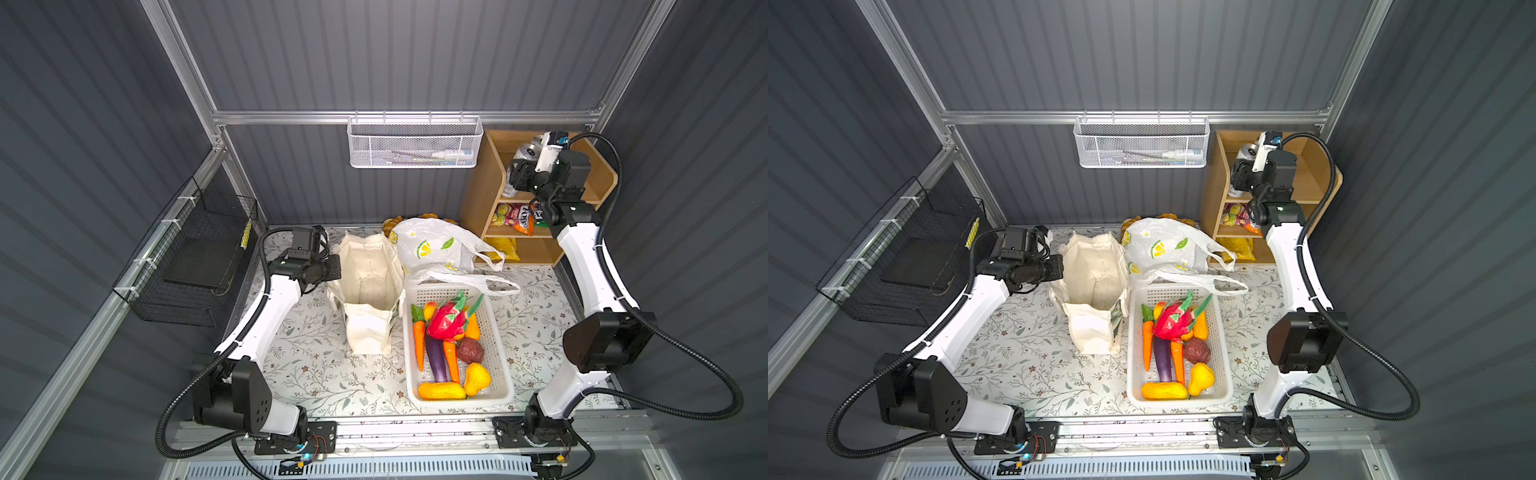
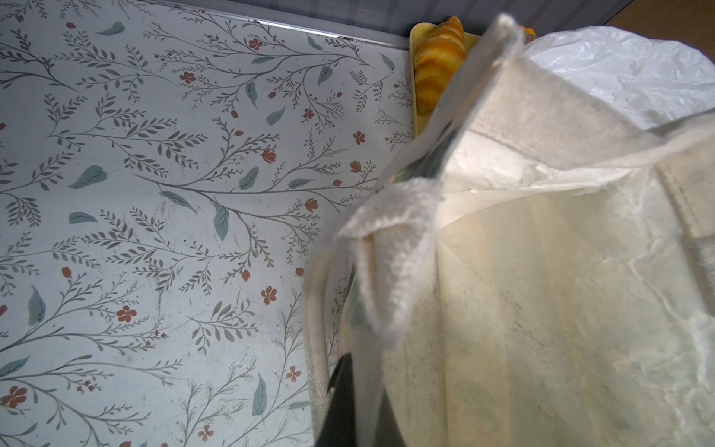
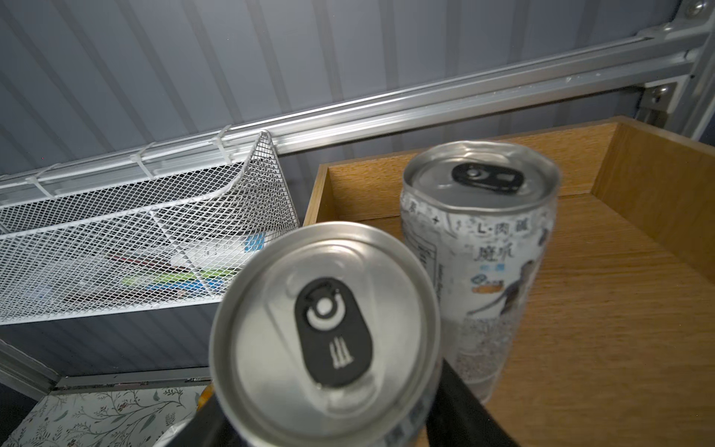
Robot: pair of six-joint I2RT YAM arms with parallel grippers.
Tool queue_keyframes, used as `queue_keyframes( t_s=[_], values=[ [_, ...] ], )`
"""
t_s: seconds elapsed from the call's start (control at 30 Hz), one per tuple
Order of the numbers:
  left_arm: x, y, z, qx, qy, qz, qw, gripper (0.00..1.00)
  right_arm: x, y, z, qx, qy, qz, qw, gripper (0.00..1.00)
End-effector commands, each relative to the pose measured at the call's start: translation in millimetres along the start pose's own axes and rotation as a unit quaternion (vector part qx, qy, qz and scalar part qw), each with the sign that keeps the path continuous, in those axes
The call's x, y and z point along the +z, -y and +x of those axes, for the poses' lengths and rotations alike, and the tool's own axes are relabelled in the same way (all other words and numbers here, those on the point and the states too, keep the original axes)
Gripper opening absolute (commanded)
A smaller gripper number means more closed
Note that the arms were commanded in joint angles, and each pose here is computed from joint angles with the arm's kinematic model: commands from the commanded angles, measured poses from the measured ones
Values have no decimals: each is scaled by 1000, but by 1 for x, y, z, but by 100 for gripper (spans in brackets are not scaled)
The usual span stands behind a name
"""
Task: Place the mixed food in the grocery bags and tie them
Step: 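Grasp the nearer silver can with the right gripper, then carry the silver can over the tote bag with the right gripper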
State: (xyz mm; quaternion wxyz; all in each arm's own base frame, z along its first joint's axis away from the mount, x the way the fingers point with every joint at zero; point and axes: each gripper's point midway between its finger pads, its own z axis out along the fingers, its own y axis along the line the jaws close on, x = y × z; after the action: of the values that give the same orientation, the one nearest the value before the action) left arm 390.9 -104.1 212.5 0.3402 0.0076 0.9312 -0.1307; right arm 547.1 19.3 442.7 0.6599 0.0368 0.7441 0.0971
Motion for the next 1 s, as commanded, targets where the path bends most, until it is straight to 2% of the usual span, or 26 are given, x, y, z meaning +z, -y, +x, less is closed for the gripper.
queue_keyframes(
  t_s=[0.0,0.3,0.5,0.73,0.97],
  values=[
    [6,-2,10,-1,-22,1,1000,0,-29,-26,-41,3,57,-39,998,43],
    [6,-2,9,0,-22,0,1000,0,-73,-40,-67,3,101,-49,994,42],
    [6,-2,8,1,-21,-1,1000,0,-105,-70,-79,-11,115,-79,990,40],
    [5,-2,8,1,-20,-1,1000,0,-130,-147,-62,-23,88,-175,980,39],
    [6,-1,5,3,-20,2,1000,0,-134,-257,5,1,5,-313,950,38]
  ],
)
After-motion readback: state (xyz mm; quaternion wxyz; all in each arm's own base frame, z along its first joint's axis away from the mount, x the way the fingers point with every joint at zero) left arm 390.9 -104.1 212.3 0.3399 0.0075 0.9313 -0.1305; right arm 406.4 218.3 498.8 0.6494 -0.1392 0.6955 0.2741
